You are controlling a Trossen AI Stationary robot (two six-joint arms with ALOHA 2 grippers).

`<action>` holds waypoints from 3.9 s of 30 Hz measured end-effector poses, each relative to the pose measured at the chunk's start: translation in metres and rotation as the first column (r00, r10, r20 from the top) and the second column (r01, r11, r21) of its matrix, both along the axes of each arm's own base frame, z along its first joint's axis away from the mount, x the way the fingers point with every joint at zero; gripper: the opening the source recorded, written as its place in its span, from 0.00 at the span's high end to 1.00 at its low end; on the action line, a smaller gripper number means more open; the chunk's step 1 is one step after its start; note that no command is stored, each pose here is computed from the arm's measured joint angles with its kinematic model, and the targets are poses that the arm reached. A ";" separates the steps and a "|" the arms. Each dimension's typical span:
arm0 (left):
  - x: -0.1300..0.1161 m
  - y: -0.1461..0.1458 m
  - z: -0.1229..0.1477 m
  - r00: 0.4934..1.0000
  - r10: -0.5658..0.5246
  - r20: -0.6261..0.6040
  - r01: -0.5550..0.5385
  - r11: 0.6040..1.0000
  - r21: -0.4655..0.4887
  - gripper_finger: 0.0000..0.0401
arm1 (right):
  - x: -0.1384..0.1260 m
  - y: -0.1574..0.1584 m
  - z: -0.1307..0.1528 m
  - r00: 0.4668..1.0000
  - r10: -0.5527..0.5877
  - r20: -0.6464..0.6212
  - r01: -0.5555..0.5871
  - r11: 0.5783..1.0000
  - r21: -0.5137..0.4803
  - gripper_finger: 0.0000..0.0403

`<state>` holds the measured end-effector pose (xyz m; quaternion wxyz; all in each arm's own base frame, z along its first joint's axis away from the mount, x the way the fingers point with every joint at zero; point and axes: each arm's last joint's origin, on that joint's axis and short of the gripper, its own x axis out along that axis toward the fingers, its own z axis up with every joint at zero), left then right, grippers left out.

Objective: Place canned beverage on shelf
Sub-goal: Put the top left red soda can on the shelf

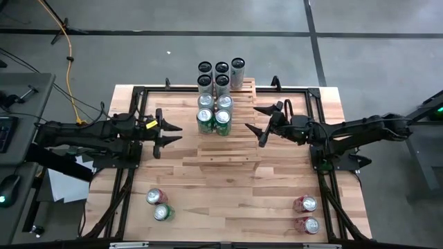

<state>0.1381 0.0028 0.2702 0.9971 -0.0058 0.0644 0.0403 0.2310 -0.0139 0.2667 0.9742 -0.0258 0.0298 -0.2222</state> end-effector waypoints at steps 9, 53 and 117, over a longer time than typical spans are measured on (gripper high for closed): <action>-0.003 -0.002 0.003 0.996 -0.065 -0.065 0.063 0.998 -0.021 0.27 | 0.000 0.000 0.000 1.000 -0.001 0.008 0.001 1.000 0.016 0.14; 0.013 -0.184 0.024 0.328 -0.224 -0.918 0.015 0.973 -0.232 0.18 | 0.000 0.000 -0.003 1.000 -0.001 -0.021 0.001 1.000 0.014 0.14; 0.014 -0.189 -0.038 0.252 -0.146 -0.957 0.363 0.930 -0.046 0.18 | 0.000 0.000 -0.004 0.999 -0.001 -0.036 0.001 1.000 0.016 0.14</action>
